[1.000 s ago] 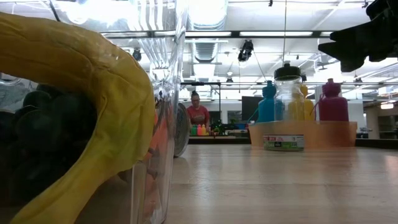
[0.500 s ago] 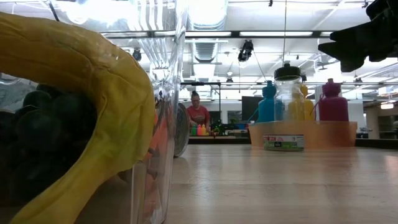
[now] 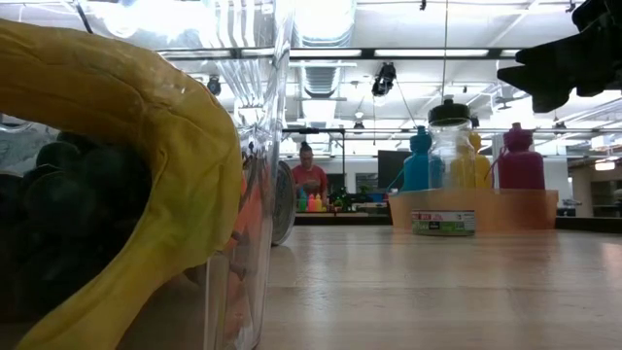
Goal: Pick & Place Food Item
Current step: Adjust the blue bin, then put the mango into the transparent bin
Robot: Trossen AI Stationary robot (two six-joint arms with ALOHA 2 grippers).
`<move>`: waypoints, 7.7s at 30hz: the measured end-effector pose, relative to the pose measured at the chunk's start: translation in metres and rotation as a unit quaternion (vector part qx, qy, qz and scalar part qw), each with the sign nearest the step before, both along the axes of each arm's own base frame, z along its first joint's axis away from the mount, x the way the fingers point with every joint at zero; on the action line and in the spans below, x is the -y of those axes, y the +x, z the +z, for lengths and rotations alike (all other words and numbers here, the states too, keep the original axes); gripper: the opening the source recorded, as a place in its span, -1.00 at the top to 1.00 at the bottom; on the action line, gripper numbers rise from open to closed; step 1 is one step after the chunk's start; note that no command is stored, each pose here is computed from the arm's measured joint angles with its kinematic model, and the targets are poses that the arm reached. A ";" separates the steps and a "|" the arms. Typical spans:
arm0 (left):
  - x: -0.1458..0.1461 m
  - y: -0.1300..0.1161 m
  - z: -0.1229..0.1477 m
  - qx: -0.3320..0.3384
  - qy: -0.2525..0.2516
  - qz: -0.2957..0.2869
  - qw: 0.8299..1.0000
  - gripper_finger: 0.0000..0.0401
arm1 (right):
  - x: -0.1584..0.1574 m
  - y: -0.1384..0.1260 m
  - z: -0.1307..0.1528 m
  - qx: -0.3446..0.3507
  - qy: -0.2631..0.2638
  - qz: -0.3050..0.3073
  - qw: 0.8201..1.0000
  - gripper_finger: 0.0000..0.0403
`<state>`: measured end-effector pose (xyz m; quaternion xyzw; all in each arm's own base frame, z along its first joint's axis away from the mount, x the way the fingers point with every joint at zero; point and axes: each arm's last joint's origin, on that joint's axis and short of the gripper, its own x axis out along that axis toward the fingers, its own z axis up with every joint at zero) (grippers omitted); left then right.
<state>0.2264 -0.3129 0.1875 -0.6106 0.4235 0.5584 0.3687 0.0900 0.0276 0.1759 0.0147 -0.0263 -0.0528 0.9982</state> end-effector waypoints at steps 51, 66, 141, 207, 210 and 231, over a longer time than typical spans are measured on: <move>-0.092 -0.061 0.108 -0.031 -0.110 0.046 0.992 -0.52 | 0.000 0.000 0.000 0.000 0.000 0.000 1.000 -0.08; -0.073 -0.051 0.062 -0.148 -0.033 0.131 0.980 -0.52 | 0.000 0.000 0.000 0.000 0.000 0.000 1.000 -0.08; -0.037 -0.005 0.000 0.008 -0.041 -0.089 0.995 -0.52 | 0.000 0.000 0.000 -0.001 0.000 0.000 1.000 -0.08; -0.048 -0.019 0.051 0.070 -0.042 -0.092 0.992 0.01 | 0.000 0.000 0.000 0.000 0.000 0.000 1.000 -0.08; -0.057 -0.024 0.073 0.084 -0.003 -0.091 0.992 0.01 | 0.000 0.000 0.000 0.000 0.000 0.000 1.000 -0.08; -0.125 0.045 0.115 0.223 0.256 -0.252 0.906 0.01 | 0.000 0.000 0.000 0.000 0.000 0.000 1.000 -0.08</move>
